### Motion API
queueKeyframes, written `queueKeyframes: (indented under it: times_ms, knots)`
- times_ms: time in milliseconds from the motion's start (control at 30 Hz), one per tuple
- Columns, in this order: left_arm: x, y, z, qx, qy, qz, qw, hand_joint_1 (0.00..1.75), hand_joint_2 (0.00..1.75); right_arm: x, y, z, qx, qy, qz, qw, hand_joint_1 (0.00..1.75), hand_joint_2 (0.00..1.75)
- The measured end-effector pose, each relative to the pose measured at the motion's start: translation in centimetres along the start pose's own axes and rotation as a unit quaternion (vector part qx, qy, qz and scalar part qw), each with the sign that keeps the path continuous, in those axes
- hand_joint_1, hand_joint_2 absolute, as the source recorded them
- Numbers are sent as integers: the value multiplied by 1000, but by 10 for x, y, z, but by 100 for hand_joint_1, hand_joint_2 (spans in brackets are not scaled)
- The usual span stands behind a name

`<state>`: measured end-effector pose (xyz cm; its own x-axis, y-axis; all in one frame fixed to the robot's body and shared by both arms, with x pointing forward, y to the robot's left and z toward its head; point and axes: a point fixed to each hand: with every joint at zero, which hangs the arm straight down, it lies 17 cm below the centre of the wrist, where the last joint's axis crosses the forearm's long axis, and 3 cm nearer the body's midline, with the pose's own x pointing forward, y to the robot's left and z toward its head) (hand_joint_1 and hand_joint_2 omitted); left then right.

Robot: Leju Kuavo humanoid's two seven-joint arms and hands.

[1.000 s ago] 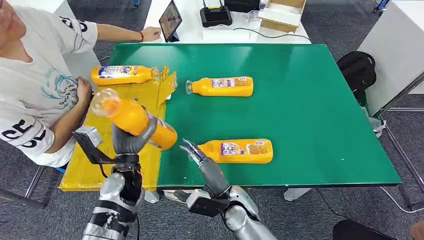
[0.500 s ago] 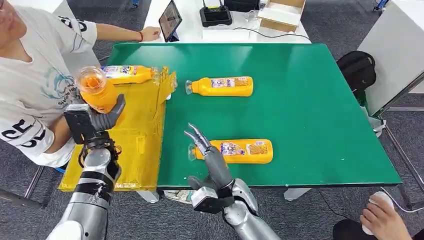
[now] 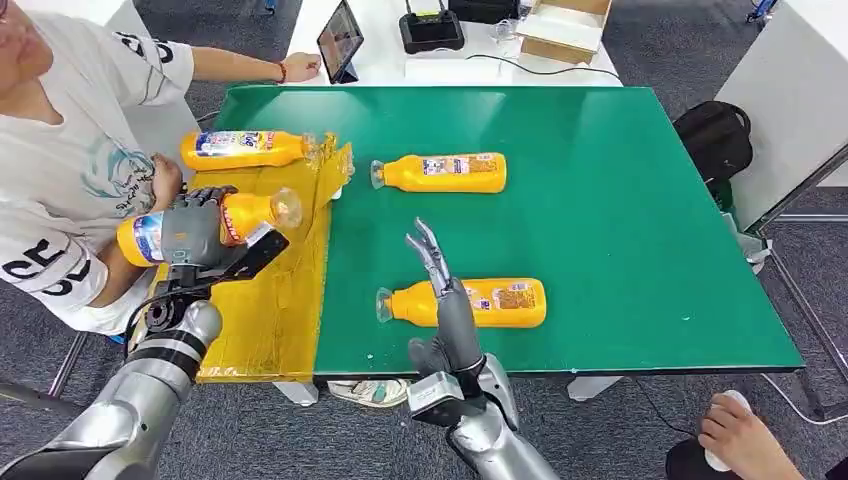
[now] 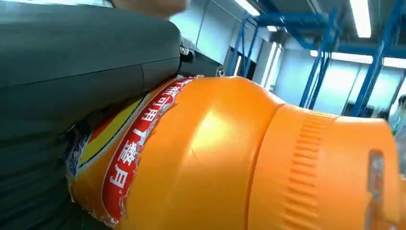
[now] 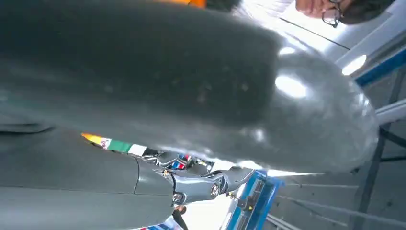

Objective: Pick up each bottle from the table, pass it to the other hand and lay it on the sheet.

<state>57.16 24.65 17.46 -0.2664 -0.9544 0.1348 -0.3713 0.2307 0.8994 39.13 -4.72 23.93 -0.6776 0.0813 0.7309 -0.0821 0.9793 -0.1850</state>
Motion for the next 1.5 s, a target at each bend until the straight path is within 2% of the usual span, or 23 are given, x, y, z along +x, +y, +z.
queueKeyframes:
  times_ms: [167, 267, 433, 633, 833, 867, 900, 1067, 1100, 1333, 1500]
  knots:
    - [-11, -48, 21, -106, 1, -19, 994, 175, 175, 3, -3, -2, -8, -1, -7, 1000, 0, 0]
    - [-14, -66, 33, -145, 5, -13, 989, 175, 175, 4, -2, -2, -8, -1, -8, 1000, 0, 0]
    - [-17, -95, 51, -223, 21, 32, 974, 175, 175, 3, 0, 0, -3, 1, -11, 1000, 0, 0]
    - [-19, -104, 56, -257, 28, 51, 965, 175, 175, 1, 2, 1, 4, 3, -15, 1000, 0, 0]
    - [-20, -107, 59, -265, 29, 54, 962, 175, 175, 0, 4, 2, 5, 5, -15, 1000, 0, 0]
    - [-20, -107, 59, -267, 31, 57, 961, 70, 175, 0, 4, 2, 6, 6, -16, 1000, 0, 0]
    - [-20, -108, 59, -271, 33, 62, 960, 0, 175, 0, 6, 2, 9, 6, -18, 1000, 0, 0]
    - [-19, -116, 66, -298, 44, 88, 949, 0, 175, -3, 10, 5, 18, 11, -20, 1000, 0, 0]
    - [-19, -117, 67, -300, 48, 94, 948, 0, 0, -4, 11, 6, 19, 12, -21, 1000, 0, 0]
    - [-7, -117, 65, -314, 60, 189, 928, 0, 0, -11, 14, 10, 29, 22, -23, 999, 0, 0]
    - [-4, -117, 63, -313, 63, 208, 924, 0, 0, -16, 14, 12, 29, 29, -22, 999, 0, 0]
